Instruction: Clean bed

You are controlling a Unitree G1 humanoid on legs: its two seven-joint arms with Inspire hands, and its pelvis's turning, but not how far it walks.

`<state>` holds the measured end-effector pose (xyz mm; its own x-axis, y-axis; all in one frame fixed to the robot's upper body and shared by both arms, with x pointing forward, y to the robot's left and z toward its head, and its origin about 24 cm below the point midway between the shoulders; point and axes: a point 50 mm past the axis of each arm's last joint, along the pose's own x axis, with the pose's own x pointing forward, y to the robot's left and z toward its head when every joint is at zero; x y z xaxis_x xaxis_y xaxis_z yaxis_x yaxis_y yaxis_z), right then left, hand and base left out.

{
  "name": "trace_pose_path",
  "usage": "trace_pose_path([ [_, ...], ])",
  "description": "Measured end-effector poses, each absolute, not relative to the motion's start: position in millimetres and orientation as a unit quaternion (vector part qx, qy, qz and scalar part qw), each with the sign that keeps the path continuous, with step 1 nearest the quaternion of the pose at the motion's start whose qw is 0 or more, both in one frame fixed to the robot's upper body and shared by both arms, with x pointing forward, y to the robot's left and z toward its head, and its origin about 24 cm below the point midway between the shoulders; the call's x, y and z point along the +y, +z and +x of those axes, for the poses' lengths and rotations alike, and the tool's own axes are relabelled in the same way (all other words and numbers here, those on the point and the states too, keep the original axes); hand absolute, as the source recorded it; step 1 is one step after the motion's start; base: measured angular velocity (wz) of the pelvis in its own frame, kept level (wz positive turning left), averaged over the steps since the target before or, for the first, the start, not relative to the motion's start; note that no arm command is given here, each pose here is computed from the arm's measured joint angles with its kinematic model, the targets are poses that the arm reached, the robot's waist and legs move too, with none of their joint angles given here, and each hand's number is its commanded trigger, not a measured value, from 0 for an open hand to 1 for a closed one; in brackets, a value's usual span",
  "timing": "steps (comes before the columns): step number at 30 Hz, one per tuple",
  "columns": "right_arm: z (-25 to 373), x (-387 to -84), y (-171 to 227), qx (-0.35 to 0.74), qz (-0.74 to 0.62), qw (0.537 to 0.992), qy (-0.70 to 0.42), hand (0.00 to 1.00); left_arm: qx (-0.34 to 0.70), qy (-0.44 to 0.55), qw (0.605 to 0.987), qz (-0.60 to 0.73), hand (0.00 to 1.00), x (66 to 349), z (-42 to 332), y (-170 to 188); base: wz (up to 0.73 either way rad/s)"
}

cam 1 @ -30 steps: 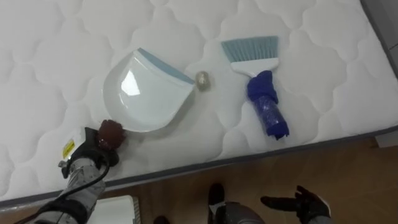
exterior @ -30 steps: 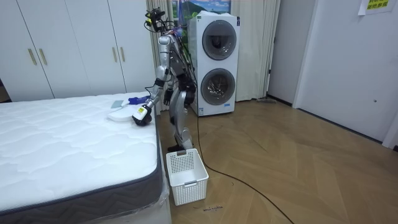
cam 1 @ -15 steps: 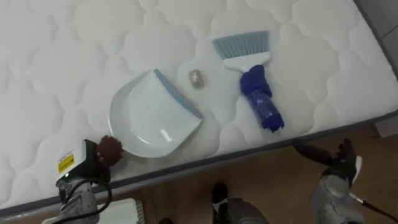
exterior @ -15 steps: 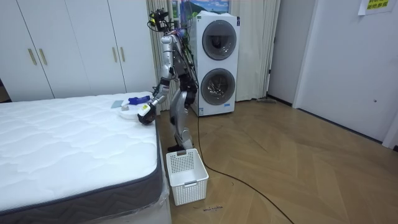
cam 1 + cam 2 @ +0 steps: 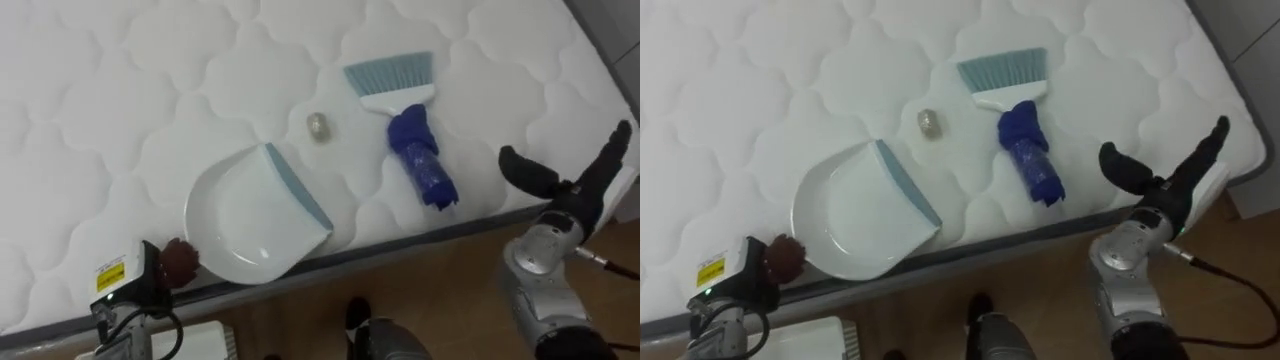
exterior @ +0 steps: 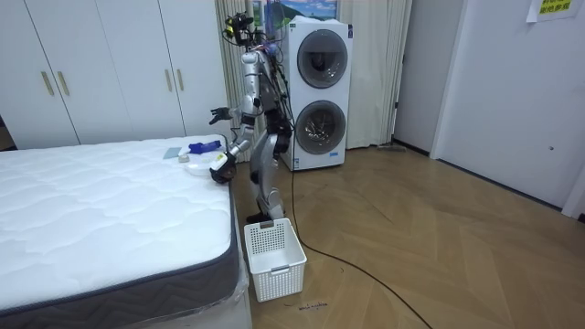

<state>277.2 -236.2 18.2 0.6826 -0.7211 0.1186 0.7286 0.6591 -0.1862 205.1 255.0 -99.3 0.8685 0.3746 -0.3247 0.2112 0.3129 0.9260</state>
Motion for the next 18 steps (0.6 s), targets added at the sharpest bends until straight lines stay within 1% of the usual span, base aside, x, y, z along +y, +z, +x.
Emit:
trace_pose_path([
  [4, 285.5, -224.5, 32.1, -0.058, -0.118, 0.916, -0.38, 0.0, 0.252, 0.05, 0.769, 0.585, 1.0, 256.3, 206.1, -98.7, 0.0],
  [10, 295.2, -220.4, 42.1, -0.074, -0.108, 0.919, -0.372, 0.0, 0.245, 0.043, 0.774, 0.582, 1.0, 254.2, 216.8, -93.8, 0.03],
  [14, 296.3, -219.7, 37.9, -0.063, -0.121, 0.928, -0.347, 0.0, 0.24, 0.035, 0.777, 0.581, 1.0, 252.0, 223.4, -90.9, 0.02],
  [18, 296.5, -226.6, 24.2, -0.018, -0.11, 0.938, -0.327, 0.0, 0.228, 0.027, 0.783, 0.578, 1.0, 250.3, 233.4, -85.3, 0.04],
])
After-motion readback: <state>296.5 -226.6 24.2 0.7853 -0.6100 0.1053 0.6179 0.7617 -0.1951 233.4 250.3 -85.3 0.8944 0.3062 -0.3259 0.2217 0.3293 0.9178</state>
